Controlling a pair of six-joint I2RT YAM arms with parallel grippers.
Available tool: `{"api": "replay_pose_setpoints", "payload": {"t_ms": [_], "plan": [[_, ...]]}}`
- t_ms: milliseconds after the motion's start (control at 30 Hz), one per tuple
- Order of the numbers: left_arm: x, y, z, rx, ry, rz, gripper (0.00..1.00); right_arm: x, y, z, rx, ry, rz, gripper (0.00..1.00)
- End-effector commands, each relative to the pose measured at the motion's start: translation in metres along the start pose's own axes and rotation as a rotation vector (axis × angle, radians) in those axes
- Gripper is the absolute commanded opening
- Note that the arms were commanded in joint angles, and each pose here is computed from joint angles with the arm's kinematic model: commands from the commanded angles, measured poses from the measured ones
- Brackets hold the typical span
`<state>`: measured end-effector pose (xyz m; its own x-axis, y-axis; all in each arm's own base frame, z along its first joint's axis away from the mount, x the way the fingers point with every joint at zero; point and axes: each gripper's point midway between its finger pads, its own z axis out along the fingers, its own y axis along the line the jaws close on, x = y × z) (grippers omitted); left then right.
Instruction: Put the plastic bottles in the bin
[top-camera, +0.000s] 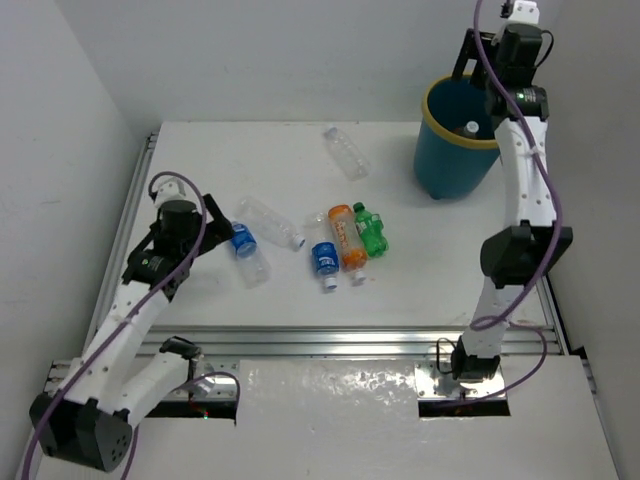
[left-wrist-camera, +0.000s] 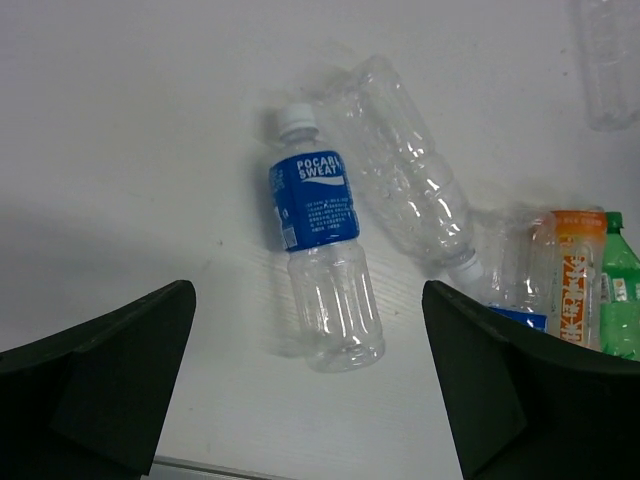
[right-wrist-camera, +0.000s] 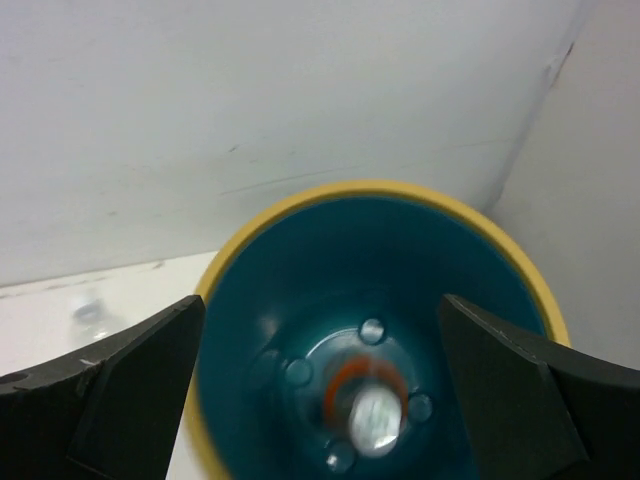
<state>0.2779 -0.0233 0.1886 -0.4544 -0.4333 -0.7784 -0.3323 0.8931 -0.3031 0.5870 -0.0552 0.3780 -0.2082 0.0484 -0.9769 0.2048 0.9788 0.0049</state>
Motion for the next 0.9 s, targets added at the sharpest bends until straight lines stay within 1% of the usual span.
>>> {"api": "replay_pose_setpoints", "payload": {"t_ms": [0, 67, 100, 133, 167, 233, 267, 300, 333, 367, 400, 433, 567, 600, 633, 667, 700, 733, 767, 800, 833, 867], "plan": [[0.016, -0.026, 0.019, 0.023, 0.072, -0.175, 0.94, -0.045, 0.017, -0.08, -0.095, -0.04, 0.168, 0.99], [0.035, -0.023, 0.039, -0.073, 0.109, -0.22, 0.95, -0.027, 0.051, -0.11, -0.166, 0.022, 0.175, 0.99], [0.05, -0.023, 0.047, -0.133, 0.157, -0.192, 0.95, -0.009, 0.071, -0.137, -0.211, 0.062, 0.161, 0.99], [0.051, -0.018, 0.053, -0.186, 0.14, -0.19, 0.95, 0.002, 0.079, -0.149, -0.232, 0.086, 0.155, 0.99], [0.056, -0.019, 0.057, -0.204, 0.15, -0.19, 0.96, 0.027, 0.083, -0.168, -0.256, 0.134, 0.156, 0.99], [0.065, -0.019, 0.073, -0.229, 0.162, -0.188, 0.95, 0.052, 0.103, -0.19, -0.328, 0.181, 0.177, 0.99], [0.066, -0.022, 0.078, -0.23, 0.16, -0.189, 0.95, 0.093, 0.112, -0.196, -0.362, 0.265, 0.165, 0.99], [0.074, -0.019, 0.086, -0.254, 0.18, -0.179, 0.95, 0.096, 0.117, -0.215, -0.394, 0.253, 0.169, 0.99], [0.081, -0.018, 0.092, -0.271, 0.2, -0.17, 0.94, 0.118, 0.124, -0.227, -0.43, 0.279, 0.162, 0.99], [0.085, -0.016, 0.095, -0.287, 0.208, -0.164, 0.93, 0.132, 0.126, -0.227, -0.431, 0.307, 0.155, 0.99], [0.089, -0.014, 0.098, -0.302, 0.211, -0.166, 0.92, 0.133, 0.126, -0.234, -0.44, 0.296, 0.16, 0.99], [0.096, -0.009, 0.1, -0.319, 0.222, -0.16, 0.89, 0.149, 0.126, -0.238, -0.448, 0.328, 0.151, 0.99], [0.126, 0.007, 0.111, -0.368, 0.265, -0.149, 0.87, 0.164, 0.132, -0.251, -0.502, 0.361, 0.131, 0.99], [0.133, 0.01, 0.113, -0.372, 0.276, -0.147, 0.84, 0.163, 0.132, -0.254, -0.51, 0.354, 0.131, 0.99], [0.141, 0.014, 0.113, -0.381, 0.292, -0.146, 0.75, 0.166, 0.132, -0.256, -0.513, 0.356, 0.128, 0.99], [0.145, 0.016, 0.113, -0.387, 0.301, -0.147, 0.68, 0.166, 0.132, -0.257, -0.518, 0.354, 0.129, 0.99], [0.152, 0.022, 0.11, -0.397, 0.312, -0.148, 0.48, 0.167, 0.134, -0.26, -0.533, 0.351, 0.129, 0.99], [0.154, 0.025, 0.107, -0.399, 0.31, -0.153, 0.37, 0.167, 0.135, -0.262, -0.544, 0.35, 0.13, 0.99], [0.148, 0.024, 0.103, -0.386, 0.286, -0.168, 0.31, 0.167, 0.137, -0.264, -0.557, 0.352, 0.132, 0.99], [0.146, 0.027, 0.099, -0.386, 0.276, -0.176, 0.28, 0.167, 0.145, -0.269, -0.607, 0.357, 0.143, 0.99], [0.146, 0.03, 0.093, -0.388, 0.271, -0.177, 0.17, 0.172, 0.152, -0.275, -0.654, 0.373, 0.152, 0.99], [0.133, 0.029, 0.083, -0.372, 0.237, -0.181, 0.1, 0.173, 0.162, -0.283, -0.724, 0.375, 0.163, 0.99]]}}
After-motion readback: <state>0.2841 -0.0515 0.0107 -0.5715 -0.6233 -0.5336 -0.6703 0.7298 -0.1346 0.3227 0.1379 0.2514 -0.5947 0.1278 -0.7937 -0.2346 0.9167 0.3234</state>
